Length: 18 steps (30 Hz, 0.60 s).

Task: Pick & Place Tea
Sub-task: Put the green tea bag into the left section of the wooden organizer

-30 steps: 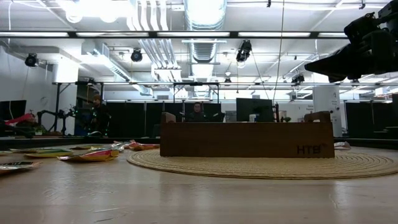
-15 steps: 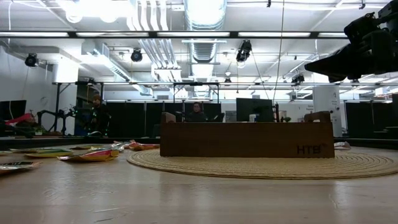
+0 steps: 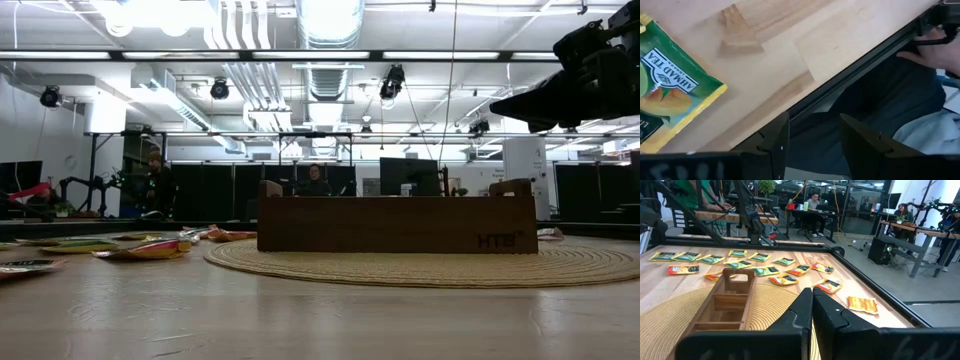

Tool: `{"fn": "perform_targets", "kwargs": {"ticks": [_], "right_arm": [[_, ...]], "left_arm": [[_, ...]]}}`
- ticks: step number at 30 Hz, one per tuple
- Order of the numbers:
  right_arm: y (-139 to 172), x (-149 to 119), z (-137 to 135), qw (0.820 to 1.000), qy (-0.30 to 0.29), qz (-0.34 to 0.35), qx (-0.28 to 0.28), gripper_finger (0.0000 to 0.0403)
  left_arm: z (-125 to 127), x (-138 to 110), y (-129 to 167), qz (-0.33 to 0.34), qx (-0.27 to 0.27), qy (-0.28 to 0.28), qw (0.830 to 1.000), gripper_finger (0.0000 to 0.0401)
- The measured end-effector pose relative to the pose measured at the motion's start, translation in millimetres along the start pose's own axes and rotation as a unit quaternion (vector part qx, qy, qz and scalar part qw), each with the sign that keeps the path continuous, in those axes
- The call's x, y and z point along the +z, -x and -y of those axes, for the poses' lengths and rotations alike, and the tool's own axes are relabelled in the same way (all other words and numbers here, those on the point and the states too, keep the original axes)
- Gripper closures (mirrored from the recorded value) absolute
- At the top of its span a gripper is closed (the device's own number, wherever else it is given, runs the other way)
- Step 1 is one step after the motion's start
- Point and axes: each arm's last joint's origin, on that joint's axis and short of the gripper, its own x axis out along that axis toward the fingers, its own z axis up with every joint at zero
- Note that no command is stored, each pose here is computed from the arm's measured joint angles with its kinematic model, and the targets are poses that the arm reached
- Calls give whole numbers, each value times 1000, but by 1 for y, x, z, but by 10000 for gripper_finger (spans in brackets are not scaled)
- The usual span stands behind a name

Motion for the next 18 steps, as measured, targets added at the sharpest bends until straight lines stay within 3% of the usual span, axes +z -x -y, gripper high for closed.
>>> {"fn": "perform_targets", "kwargs": {"ticks": [7,18], "right_arm": [[0,0,0,1000,0,0,0,394],[0,0,0,1000,0,0,0,394]], "left_arm": [[0,1,0,-2,6,8,1000,238],[-10,6,1,-19,84,48,995,238]]}}
